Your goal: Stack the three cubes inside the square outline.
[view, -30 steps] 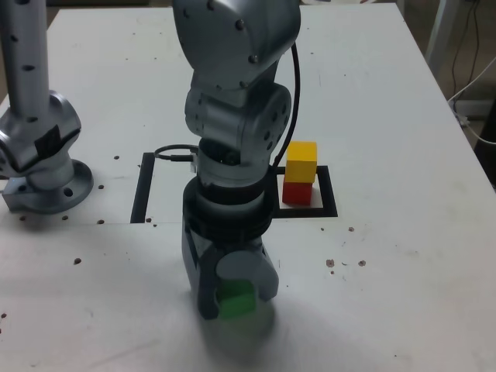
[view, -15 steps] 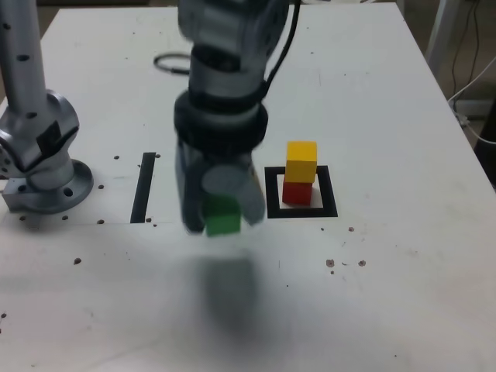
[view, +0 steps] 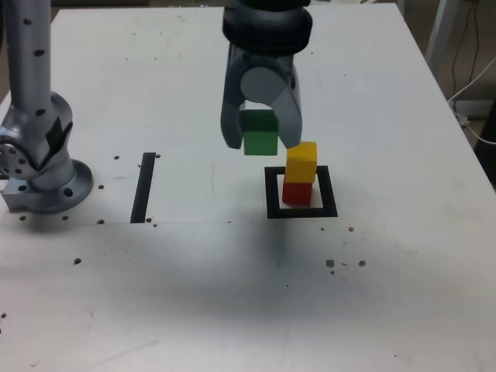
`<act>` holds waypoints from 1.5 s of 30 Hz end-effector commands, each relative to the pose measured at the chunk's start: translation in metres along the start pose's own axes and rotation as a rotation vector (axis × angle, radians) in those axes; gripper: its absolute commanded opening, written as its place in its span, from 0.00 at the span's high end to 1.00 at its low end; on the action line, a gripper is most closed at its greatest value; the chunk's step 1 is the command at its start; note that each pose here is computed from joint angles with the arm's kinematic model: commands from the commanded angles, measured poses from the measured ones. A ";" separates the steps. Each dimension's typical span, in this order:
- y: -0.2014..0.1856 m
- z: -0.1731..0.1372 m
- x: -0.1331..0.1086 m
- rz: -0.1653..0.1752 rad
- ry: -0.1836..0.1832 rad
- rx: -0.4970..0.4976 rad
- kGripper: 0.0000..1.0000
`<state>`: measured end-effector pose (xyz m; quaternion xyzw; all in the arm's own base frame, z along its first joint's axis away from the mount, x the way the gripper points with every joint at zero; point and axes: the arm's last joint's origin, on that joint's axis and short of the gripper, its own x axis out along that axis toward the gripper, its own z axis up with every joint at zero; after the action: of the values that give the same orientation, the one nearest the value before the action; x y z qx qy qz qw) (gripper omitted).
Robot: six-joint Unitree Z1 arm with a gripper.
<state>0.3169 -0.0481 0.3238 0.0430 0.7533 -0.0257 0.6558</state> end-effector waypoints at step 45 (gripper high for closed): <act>0.030 0.045 0.025 0.005 -0.012 -0.156 0.78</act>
<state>0.3601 -0.0228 0.2959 -0.0058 0.7464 0.0345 0.6646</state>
